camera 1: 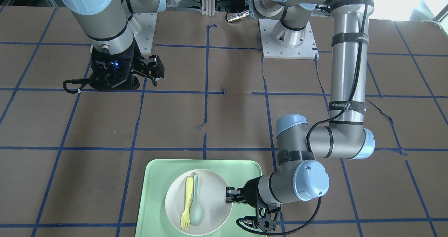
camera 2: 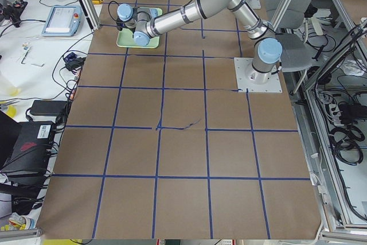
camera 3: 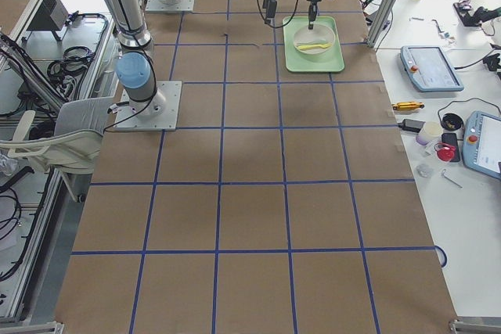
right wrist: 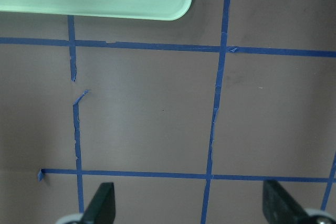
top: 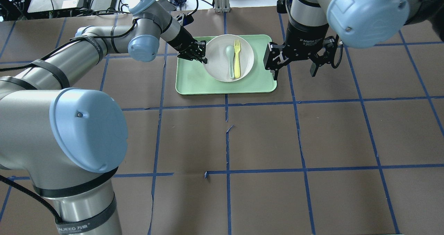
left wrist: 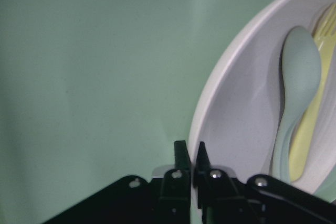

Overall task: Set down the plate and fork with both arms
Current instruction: 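Carry the plate with the left gripper and lower it onto the mint tray, then open the left gripper and withdraw it while the right gripper moves over the plate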

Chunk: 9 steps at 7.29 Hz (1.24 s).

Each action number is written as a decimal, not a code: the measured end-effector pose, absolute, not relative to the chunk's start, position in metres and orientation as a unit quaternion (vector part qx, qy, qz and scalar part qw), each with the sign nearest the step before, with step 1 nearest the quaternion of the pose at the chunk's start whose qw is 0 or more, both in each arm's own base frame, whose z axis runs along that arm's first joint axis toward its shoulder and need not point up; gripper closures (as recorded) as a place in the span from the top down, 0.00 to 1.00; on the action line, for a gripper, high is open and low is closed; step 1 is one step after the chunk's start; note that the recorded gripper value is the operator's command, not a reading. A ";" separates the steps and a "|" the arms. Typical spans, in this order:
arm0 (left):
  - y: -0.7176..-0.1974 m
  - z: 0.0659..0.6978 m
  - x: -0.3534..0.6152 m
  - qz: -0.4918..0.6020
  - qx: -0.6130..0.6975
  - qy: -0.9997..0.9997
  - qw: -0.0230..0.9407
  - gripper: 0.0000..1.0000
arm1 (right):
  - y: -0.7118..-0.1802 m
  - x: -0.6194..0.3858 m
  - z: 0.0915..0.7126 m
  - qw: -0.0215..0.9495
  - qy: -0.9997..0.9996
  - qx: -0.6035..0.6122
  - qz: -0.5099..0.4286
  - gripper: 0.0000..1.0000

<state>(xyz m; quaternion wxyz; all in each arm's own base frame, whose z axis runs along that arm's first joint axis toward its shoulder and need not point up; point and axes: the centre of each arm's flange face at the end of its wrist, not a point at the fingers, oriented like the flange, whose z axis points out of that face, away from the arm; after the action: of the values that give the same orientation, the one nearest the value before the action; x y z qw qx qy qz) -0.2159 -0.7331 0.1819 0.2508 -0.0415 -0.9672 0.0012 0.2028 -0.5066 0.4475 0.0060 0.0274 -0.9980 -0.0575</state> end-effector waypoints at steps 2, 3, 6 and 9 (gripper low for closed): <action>-0.735 0.190 -0.217 0.015 -0.047 -0.968 0.247 1.00 | -0.507 0.203 0.447 0.006 -0.998 0.028 -0.057 1.00; -0.735 0.201 -0.217 0.025 -0.046 -0.968 0.245 1.00 | -0.508 0.203 0.446 0.006 -0.998 0.028 -0.055 1.00; -0.715 0.251 -0.199 0.026 -0.011 -0.987 0.155 1.00 | -0.545 0.209 0.426 -0.001 -1.000 0.019 -0.003 1.00; -0.651 0.326 -0.169 -0.052 0.001 -0.998 0.036 1.00 | -0.600 0.218 0.385 -0.011 -0.998 0.017 0.066 0.93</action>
<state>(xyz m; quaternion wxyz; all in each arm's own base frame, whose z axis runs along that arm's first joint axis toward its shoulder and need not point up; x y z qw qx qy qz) -0.1687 -0.6506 0.3261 0.0357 0.0014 -0.9980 -0.0519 0.2184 -0.5997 0.3846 -0.0113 0.0166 -0.9976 0.0661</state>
